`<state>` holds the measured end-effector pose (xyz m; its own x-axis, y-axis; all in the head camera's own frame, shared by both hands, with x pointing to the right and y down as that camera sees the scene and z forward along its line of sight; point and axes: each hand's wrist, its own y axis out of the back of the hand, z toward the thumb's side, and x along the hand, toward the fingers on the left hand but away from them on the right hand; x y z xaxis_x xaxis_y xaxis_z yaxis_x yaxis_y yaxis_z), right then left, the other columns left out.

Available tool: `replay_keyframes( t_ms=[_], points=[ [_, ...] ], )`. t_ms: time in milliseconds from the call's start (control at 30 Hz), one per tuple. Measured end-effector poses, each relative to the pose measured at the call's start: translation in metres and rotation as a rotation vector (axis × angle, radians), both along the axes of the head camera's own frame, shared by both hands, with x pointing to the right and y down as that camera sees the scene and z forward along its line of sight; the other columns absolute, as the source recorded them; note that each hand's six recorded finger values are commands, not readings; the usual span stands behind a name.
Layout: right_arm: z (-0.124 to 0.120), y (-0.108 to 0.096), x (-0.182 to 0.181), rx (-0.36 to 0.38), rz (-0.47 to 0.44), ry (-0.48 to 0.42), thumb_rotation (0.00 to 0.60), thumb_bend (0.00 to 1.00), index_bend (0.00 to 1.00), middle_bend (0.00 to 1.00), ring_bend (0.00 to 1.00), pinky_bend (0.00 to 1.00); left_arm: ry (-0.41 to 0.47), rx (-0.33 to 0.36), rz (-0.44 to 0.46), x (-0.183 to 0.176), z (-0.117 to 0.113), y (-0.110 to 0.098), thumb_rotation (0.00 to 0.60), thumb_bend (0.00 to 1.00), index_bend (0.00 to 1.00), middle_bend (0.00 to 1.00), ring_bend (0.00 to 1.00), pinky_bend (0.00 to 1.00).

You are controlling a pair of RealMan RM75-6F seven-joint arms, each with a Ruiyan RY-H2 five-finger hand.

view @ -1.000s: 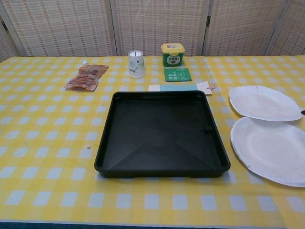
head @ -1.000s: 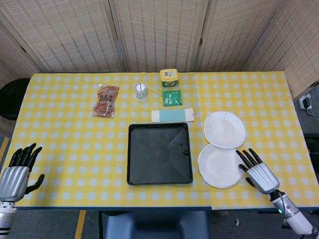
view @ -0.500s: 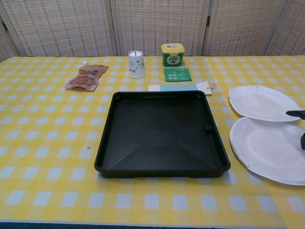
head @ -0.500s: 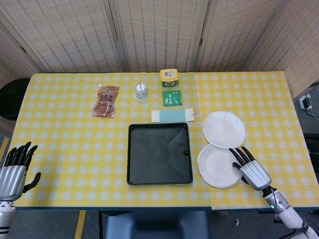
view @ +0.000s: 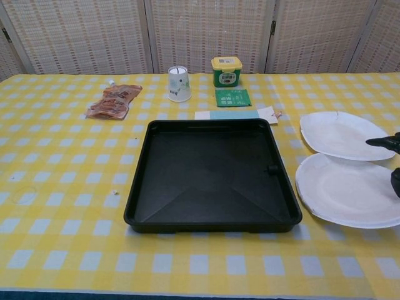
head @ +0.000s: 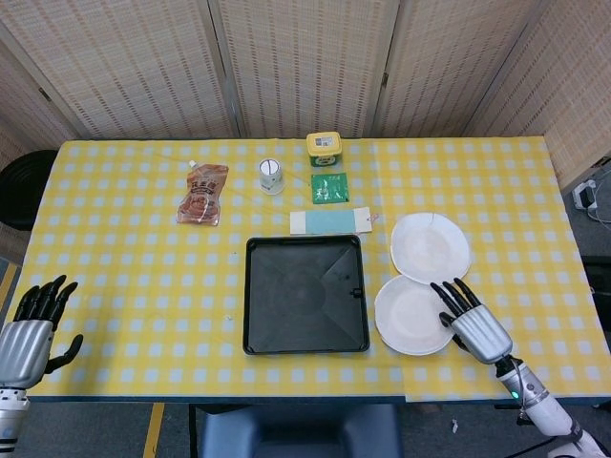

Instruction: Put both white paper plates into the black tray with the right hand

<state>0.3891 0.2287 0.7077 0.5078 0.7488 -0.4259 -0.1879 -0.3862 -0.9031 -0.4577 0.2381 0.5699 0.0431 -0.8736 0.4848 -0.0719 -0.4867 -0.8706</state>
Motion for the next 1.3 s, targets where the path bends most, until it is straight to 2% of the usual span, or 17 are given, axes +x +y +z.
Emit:
replay_keyframes(
  t_ms=[267, 600, 800, 1000, 1300],
  points=[
    [-0.021, -0.005, -0.007, 0.077, -0.008, -0.088, 0.600, 0.50, 0.69, 0.11, 0.07, 0.00, 0.009, 0.008, 0.003, 0.000, -0.004, 0.001, 0.600, 0.42, 0.00, 0.00, 0.00, 0.00],
    [-0.078, -0.005, -0.023, 0.299, -0.027, -0.282, 0.600, 0.50, 0.69, 0.11, 0.08, 0.00, 0.020, 0.006, 0.006, 0.001, -0.006, 0.001, 0.600, 0.42, 0.00, 0.00, 0.00, 0.00],
    [-0.095, -0.016, -0.040, 0.389, -0.046, -0.352, 0.600, 0.50, 0.69, 0.11, 0.08, 0.00, 0.045, 0.017, 0.009, 0.002, -0.010, 0.002, 0.600, 0.42, 0.00, 0.00, 0.00, 0.00],
    [-0.090, -0.035, -0.073, 0.396, -0.096, -0.389, 0.600, 0.50, 0.69, 0.11, 0.08, 0.00, 0.033, 0.027, -0.016, -0.006, -0.014, 0.000, 0.600, 0.42, 0.00, 0.00, 0.00, 0.00],
    [-0.057, -0.061, -0.144, 0.311, -0.194, -0.393, 0.600, 0.50, 0.69, 0.11, 0.08, 0.00, 0.034, 0.032, -0.036, -0.011, -0.016, -0.002, 0.600, 0.42, 0.00, 0.00, 0.00, 0.00]
  ],
)
